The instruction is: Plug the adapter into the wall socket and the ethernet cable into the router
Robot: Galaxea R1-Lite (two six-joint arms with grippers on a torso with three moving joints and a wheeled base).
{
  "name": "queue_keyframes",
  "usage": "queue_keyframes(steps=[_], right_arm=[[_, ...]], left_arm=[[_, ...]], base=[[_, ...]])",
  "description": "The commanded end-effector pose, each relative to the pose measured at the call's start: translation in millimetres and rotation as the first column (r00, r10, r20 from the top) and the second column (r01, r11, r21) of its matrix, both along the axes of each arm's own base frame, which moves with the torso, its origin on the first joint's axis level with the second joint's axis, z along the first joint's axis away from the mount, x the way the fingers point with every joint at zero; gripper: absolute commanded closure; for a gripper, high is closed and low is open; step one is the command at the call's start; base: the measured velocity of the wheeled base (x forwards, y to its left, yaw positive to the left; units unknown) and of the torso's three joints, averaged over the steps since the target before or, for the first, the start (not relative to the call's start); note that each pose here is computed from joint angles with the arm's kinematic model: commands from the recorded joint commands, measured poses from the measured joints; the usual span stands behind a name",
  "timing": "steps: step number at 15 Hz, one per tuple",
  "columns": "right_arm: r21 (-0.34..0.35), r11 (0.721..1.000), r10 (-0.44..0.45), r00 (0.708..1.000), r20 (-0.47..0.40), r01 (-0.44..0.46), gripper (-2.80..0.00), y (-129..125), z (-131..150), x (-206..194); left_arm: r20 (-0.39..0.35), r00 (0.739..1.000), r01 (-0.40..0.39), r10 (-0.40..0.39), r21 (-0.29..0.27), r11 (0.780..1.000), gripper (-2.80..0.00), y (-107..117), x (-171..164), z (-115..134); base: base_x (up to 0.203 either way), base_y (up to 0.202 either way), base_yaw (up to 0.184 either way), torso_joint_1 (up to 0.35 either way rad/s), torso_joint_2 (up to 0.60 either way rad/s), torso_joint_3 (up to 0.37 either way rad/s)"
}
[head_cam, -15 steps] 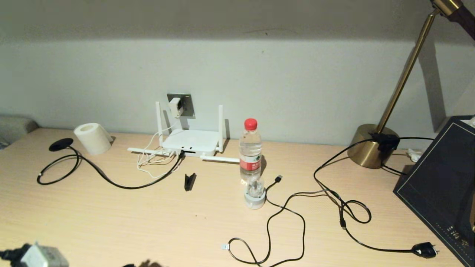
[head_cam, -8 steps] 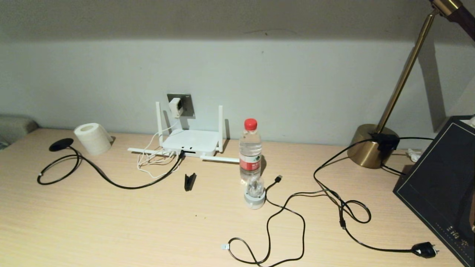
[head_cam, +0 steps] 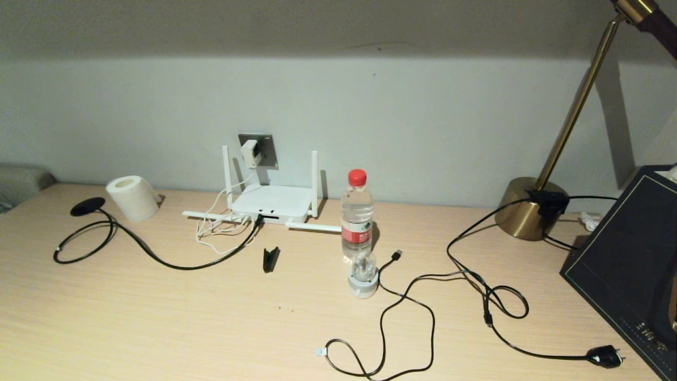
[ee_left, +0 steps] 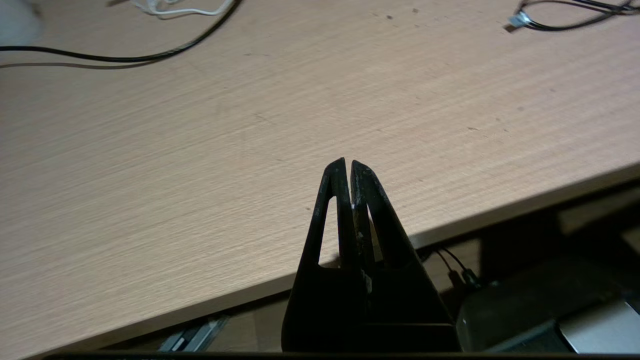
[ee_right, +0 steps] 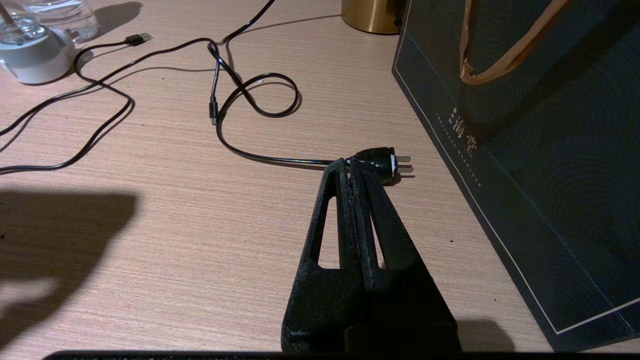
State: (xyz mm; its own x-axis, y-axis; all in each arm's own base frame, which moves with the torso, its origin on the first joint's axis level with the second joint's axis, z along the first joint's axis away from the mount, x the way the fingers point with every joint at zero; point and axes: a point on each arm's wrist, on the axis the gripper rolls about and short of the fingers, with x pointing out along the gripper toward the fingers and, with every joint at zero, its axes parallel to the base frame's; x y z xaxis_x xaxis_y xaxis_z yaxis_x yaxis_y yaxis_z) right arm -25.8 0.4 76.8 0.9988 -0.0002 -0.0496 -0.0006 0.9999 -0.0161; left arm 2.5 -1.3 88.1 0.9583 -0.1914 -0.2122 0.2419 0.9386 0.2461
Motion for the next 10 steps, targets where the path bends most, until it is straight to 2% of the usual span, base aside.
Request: queue_keyframes(steps=[1, 2, 3, 4, 5, 6, 7, 8, 9, 10], right_arm=[[0.0, 1.0, 0.0, 1.0, -0.001, 0.0, 0.0, 0.0, -0.1, 0.0], [0.0, 1.0, 0.0, 1.0, -0.001, 0.0, 0.0, 0.0, -0.1, 0.0], [0.0, 1.0, 0.0, 1.0, -0.001, 0.0, 0.0, 0.0, -0.1, 0.0], [0.0, 1.0, 0.0, 1.0, -0.001, 0.0, 0.0, 0.0, -0.1, 0.0], [0.0, 1.0, 0.0, 1.0, -0.001, 0.0, 0.0, 0.0, -0.1, 0.0], [0.0, 1.0, 0.001, 1.0, -0.001, -0.001, 0.0, 0.0, -0.1, 0.0], [0.0, 1.0, 0.0, 1.0, -0.001, 0.0, 0.0, 0.0, -0.1, 0.0], [0.0, 1.0, 0.0, 1.0, -0.001, 0.0, 0.0, 0.0, -0.1, 0.0], [0.0, 1.0, 0.0, 1.0, -0.001, 0.0, 0.0, 0.0, -0.1, 0.0], [-0.002, 1.0, 0.0, 1.0, -0.001, 0.0, 0.0, 0.0, -0.1, 0.0]], left_arm=[[0.008, 0.995, -0.101, 0.101, 0.0, 0.995, 0.0, 1.7, -1.0, -4.1], [0.031, 0.995, -0.096, 0.097, -0.007, 0.995, 0.0, 1.5, -0.5, -1.7], [0.068, 0.985, -0.16, 0.159, -0.001, 0.987, 0.0, 2.9, 0.2, 1.8], [0.099, 0.963, -0.253, 0.25, 0.014, 0.967, 0.0, 5.0, 0.5, 4.5], [0.114, 0.949, -0.298, 0.293, 0.025, 0.954, 0.0, 6.1, 0.5, 5.7], [0.118, 0.957, -0.268, 0.264, 0.024, 0.963, 0.0, 5.4, 0.6, 6.2], [0.128, 0.978, -0.165, 0.163, 0.006, 0.986, 0.0, 3.0, 0.8, 7.7], [0.139, 0.984, -0.105, 0.108, -0.029, 0.994, 0.0, 1.6, 0.9, 9.5], [0.133, 0.983, -0.12, 0.127, -0.059, 0.991, 0.0, 1.9, 1.0, 9.8], [0.1, 0.972, -0.204, 0.21, -0.067, 0.977, 0.0, 3.7, 0.7, 7.5]], base=[[0.0, 0.0, 0.0, 0.0, 0.0, 0.0], [0.0, 0.0, 0.0, 0.0, 0.0, 0.0], [0.0, 0.0, 0.0, 0.0, 0.0, 0.0], [0.0, 0.0, 0.0, 0.0, 0.0, 0.0], [0.0, 0.0, 0.0, 0.0, 0.0, 0.0], [0.0, 0.0, 0.0, 0.0, 0.0, 0.0], [0.0, 0.0, 0.0, 0.0, 0.0, 0.0], [0.0, 0.0, 0.0, 0.0, 0.0, 0.0], [0.0, 0.0, 0.0, 0.0, 0.0, 0.0], [0.0, 0.0, 0.0, 0.0, 0.0, 0.0]])
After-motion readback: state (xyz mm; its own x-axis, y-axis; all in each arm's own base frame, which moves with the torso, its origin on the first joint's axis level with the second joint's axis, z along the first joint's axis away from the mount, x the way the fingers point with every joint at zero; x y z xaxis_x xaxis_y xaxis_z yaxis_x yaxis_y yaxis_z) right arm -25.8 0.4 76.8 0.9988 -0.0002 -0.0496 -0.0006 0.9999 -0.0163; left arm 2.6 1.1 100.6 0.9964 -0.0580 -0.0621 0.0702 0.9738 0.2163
